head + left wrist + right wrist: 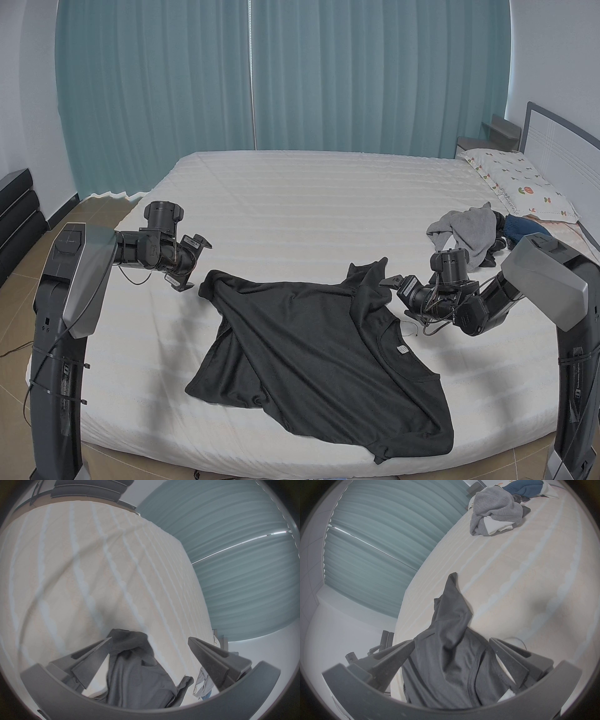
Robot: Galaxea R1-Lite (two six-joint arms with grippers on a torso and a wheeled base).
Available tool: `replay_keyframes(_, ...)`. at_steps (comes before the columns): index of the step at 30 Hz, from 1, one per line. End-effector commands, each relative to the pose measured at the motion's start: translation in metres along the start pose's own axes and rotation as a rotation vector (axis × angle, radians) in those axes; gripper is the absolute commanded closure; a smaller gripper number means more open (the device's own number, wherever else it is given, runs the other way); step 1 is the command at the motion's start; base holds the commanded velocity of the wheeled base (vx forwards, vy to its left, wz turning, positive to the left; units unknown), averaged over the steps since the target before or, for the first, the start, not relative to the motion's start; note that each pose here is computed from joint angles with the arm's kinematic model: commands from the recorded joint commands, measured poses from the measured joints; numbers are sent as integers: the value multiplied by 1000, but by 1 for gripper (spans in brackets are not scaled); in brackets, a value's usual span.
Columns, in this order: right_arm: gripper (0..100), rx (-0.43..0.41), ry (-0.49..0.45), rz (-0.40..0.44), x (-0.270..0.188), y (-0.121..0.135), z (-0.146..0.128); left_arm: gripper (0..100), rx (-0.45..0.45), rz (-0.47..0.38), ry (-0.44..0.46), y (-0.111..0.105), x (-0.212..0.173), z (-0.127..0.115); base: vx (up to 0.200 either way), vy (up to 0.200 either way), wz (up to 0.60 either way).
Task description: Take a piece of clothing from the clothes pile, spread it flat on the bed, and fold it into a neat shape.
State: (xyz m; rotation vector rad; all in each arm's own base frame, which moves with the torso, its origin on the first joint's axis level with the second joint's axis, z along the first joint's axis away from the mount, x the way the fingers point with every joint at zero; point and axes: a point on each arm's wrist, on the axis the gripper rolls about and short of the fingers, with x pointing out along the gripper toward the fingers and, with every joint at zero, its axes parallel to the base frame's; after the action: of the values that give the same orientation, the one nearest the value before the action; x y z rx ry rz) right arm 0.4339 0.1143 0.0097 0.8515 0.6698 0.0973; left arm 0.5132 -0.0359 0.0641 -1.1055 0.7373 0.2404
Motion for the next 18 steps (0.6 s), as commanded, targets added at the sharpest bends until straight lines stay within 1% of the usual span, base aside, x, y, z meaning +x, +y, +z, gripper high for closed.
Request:
replay_keyframes(1,0,8,16,-45,29,-16,-1,0,-9,18,36,1,-23,-2,0,0,0)
replay_keyframes(4,0,13,-7,-31,38,-15,10,0,-15,35,68,6,-31,-6,0,0,0)
replay_keyframes(6,0,11,-8,-32,42,-15,11,0,-20,51,99,11,-35,-11,0,0,0)
replay_keyframes(10,0,8,1,-37,54,-11,14,0,-31,40,171,22,-41,-20,0,0,0)
replay_keyframes(11,100,9,5,-43,56,-11,14,0,-31,39,181,25,-42,-23,0,0,0)
replay_keyframes(13,100,11,17,-56,61,-11,14,0,-29,35,187,29,-44,-27,0,0,0)
replay_keyframes(14,100,12,19,-60,68,-11,14,0,-25,33,190,34,-48,-33,0,0,0)
replay_keyframes(18,100,11,9,-52,73,-8,21,0,-41,26,188,39,-60,-37,0,0,0)
